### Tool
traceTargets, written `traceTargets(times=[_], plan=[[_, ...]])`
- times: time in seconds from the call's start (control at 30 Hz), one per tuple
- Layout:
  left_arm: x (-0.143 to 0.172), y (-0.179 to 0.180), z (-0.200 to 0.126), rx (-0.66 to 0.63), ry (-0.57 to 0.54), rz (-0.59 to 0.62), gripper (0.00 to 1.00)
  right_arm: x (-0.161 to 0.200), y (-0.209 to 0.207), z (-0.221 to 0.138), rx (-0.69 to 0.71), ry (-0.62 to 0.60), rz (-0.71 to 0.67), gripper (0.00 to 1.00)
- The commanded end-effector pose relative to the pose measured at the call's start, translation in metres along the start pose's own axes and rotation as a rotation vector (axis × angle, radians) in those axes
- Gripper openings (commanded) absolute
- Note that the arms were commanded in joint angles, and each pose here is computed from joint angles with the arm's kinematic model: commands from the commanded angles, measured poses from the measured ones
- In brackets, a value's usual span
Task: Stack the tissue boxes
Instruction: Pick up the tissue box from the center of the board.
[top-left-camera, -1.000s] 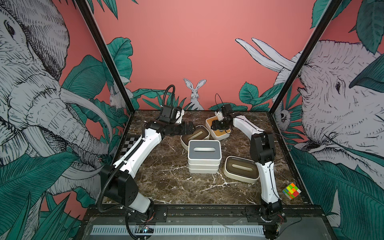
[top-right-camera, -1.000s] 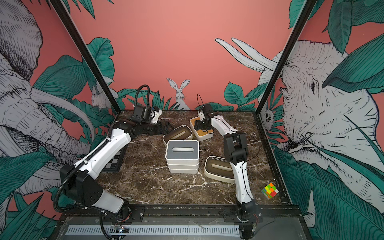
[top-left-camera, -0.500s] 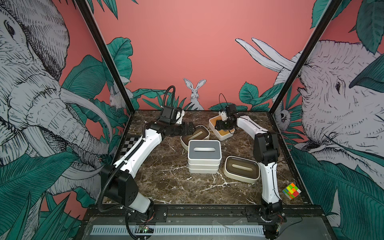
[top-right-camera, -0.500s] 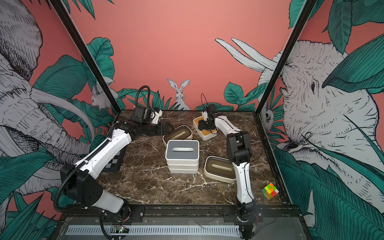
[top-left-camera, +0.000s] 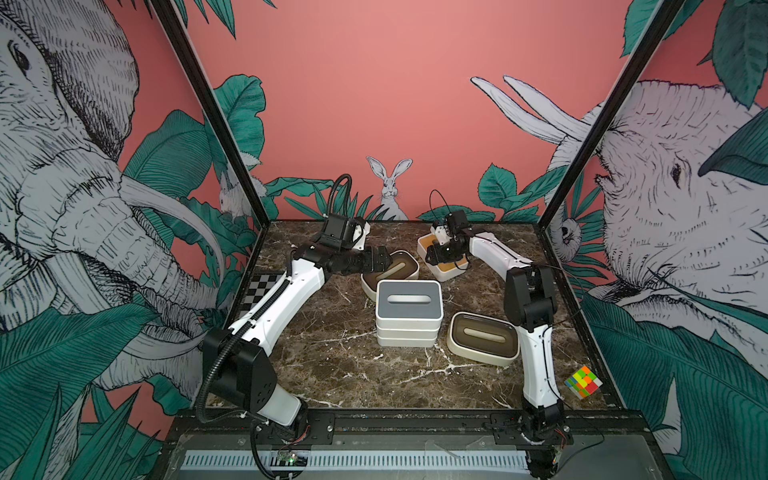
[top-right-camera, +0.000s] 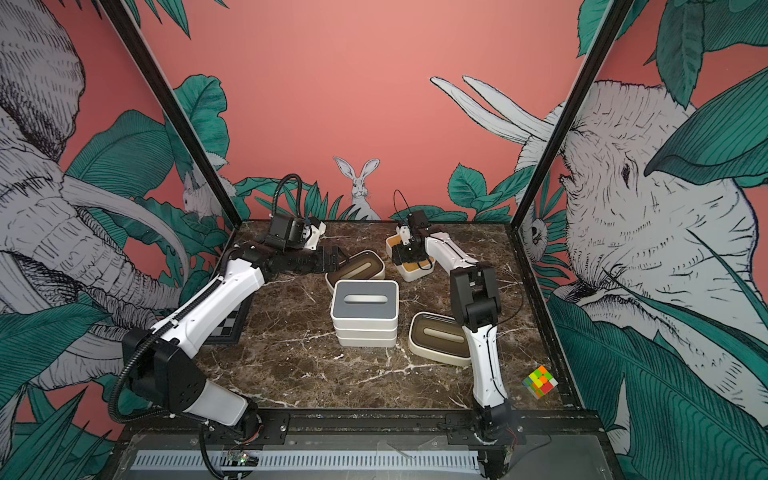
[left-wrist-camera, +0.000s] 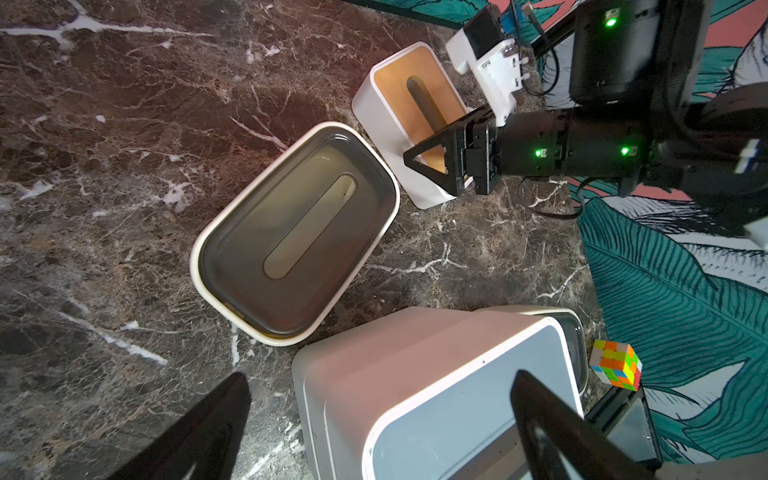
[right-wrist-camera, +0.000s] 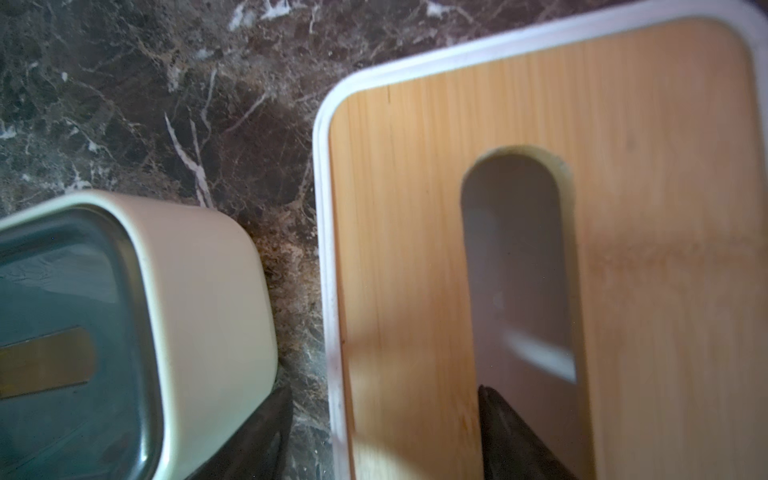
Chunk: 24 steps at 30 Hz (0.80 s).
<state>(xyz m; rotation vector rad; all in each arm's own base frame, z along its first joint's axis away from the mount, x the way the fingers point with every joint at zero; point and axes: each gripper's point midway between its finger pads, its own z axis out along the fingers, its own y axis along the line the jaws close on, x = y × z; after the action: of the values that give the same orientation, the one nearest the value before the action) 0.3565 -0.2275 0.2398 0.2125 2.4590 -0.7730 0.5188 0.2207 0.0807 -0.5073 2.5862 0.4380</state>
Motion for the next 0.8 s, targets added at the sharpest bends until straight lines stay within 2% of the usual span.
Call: traceTargets(times=[0.0, 0.33, 0.53, 0.67, 0.77], plan=[[0.001, -0.004, -0.008, 0.012, -0.013, 0.009, 1.00, -0.003, -0.002, -0.001, 0.038, 0.004, -0.029, 0.69], [0.002, -0.004, -0.011, 0.004, -0.014, 0.024, 1.00, 0.002, 0.005, 0.004, 0.065, 0.052, -0.156, 0.66], [0.002, -0.004, -0.009, 0.009, -0.012, 0.021, 1.00, 0.007, 0.005, 0.010, 0.081, 0.085, -0.164, 0.65], [-0.001, -0.008, -0.013, 0.019, -0.025, 0.025, 1.00, 0.007, 0.003, 0.015, 0.089, 0.092, -0.159, 0.56], [-0.004, -0.011, -0.013, 0.035, -0.036, 0.035, 0.99, 0.010, 0.000, 0.015, 0.103, 0.112, -0.178, 0.56]])
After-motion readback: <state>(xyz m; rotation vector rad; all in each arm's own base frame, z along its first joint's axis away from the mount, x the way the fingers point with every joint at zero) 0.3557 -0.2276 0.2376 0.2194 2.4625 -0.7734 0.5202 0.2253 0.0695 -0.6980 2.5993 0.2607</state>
